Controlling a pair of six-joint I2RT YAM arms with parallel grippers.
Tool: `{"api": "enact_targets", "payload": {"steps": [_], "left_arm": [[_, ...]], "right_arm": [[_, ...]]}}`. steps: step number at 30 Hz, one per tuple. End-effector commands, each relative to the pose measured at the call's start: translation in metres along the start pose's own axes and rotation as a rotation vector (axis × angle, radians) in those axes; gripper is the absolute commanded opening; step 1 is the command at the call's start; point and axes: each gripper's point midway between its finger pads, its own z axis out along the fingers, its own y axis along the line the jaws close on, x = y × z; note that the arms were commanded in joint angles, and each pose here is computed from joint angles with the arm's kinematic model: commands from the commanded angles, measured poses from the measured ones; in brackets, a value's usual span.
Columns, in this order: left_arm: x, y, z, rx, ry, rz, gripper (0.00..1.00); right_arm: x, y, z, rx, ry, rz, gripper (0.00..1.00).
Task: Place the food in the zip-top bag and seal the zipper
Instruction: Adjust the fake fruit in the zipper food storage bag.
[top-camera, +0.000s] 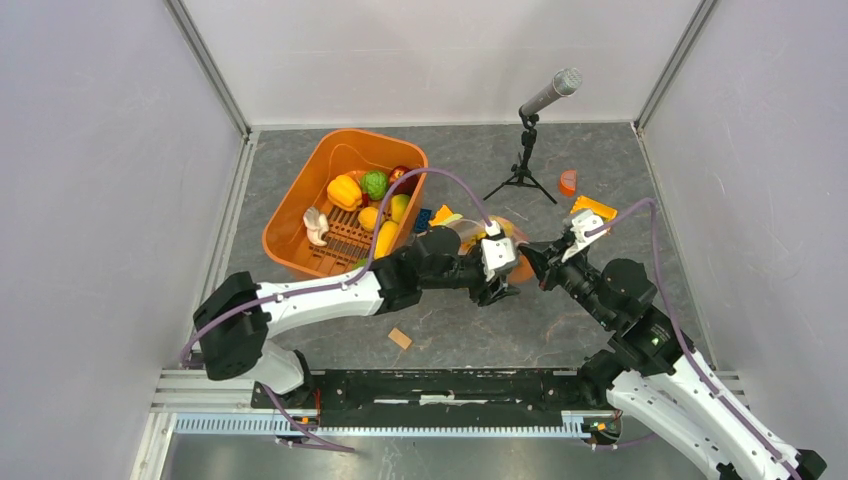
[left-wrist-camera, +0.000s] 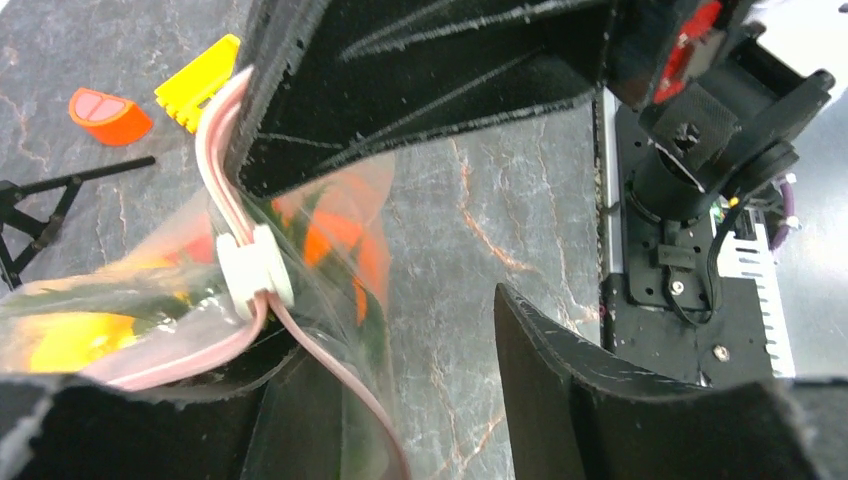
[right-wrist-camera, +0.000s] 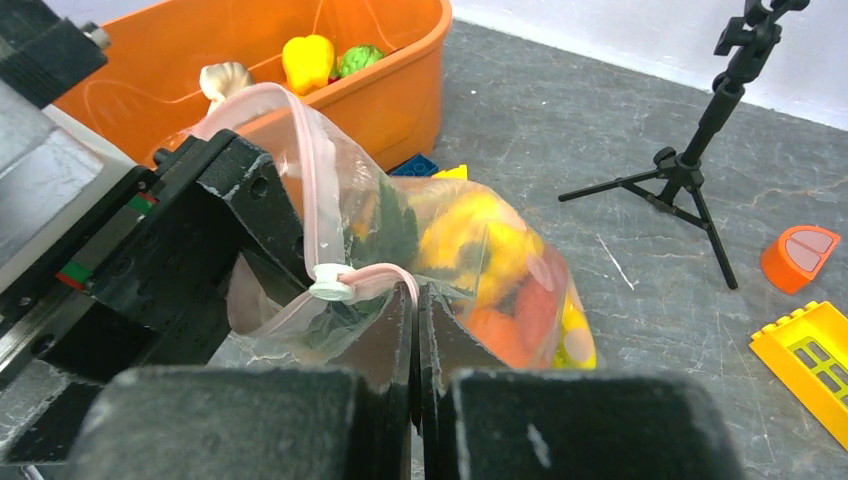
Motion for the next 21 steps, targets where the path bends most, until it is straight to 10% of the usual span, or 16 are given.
{"api": "enact_targets", "payload": {"steps": [1,10,21], "left_arm": [[0.087,-0.018,-0.033,-0.005,0.306,-0.124,0.61],[-0.022,0.004,-0.068,-0.121,0.029,0.019,0.76],[-0.014,0.008,-0.02,-0.095,-0.054,-0.057,0.77]], "right_arm": [[-0.06,-0.005,-0.004,0.041,-0.193,0.023,0.0],[-0.067,0.006,-0.004,-0.018,-0.216,0.032,0.0],[-0.077,0.014,-0.008,-0.063,-0.239,0.041,0.0]]}}
